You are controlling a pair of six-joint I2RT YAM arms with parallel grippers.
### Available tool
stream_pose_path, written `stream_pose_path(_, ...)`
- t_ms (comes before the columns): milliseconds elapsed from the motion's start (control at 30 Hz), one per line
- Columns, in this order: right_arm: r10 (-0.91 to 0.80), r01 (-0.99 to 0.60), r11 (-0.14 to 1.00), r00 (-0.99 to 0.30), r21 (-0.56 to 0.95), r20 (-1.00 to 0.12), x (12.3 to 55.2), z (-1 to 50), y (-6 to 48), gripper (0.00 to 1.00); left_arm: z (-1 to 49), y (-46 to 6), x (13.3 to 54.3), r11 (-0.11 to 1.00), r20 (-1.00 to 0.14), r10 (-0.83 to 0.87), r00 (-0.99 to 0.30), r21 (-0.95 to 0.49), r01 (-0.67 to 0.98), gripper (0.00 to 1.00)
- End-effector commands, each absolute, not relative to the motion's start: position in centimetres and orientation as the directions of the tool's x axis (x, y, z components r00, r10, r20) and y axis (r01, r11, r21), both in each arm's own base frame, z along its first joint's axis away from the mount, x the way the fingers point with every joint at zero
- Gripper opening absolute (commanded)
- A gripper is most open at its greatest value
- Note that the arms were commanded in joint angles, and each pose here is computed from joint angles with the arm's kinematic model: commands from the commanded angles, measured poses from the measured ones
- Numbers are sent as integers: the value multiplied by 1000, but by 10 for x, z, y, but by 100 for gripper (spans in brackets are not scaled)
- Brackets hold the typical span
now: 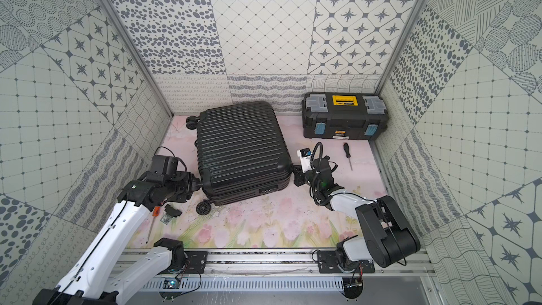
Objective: Open the suitcase zippers
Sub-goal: Adjust the suitcase at the center of the board.
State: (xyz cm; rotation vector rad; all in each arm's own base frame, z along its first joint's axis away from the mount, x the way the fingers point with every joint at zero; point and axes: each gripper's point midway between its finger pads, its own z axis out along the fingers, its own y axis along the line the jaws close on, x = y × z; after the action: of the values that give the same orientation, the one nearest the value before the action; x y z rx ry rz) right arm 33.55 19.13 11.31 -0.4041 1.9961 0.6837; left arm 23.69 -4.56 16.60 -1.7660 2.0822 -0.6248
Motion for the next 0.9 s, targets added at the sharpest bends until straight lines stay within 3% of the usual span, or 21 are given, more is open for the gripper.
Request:
stream_pose_path(0, 21, -733, 642, -278, 226, -960, 315, 171, 229, 0, 166, -44, 259, 570, -174, -813, -556, -435, -697, 60)
stream_pose_path(100, -114, -828, 542, -243, 145, -963, 287, 166, 270, 0, 188, -16, 276, 669, -332, -742, -583, -297, -681, 80)
stream_pose_path(200, -165, -862, 490, -240, 132, -957, 271, 160, 300, 0, 232, 13, 287, 724, -500, -651, -572, -182, -665, 88)
stream_pose_path(300, -171, -877, 457, -250, 148, -953, 254, 158, 322, 0, 274, 34, 287, 751, -619, -561, -550, -99, -653, 90)
stream_pose_path(400, -198, -899, 416, -234, 135, -952, 232, 154, 341, 0, 295, 32, 284, 792, -666, -488, -563, -68, -607, 90)
stream_pose_path(500, -223, -908, 396, -236, 134, -946, 216, 146, 354, 0, 305, -15, 290, 908, -703, -331, -629, -57, -414, 86)
stream_pose_path(567, -222, -903, 408, -239, 133, -945, 212, 145, 358, 0, 307, -71, 292, 975, -699, -211, -683, -97, -201, 84)
stream_pose_path(667, -199, -887, 432, -268, 161, -942, 213, 141, 363, 0, 302, -166, 276, 962, -655, -68, -752, -243, 124, 80)
stream_pose_path(767, -169, -858, 479, -298, 186, -939, 220, 139, 363, 0, 291, -225, 253, 924, -608, 1, -794, -303, 233, 76)
stream_pose_path(867, -149, -851, 482, -312, 207, -938, 220, 138, 366, 0, 276, -256, 235, 923, -560, 27, -828, -303, 235, 77)
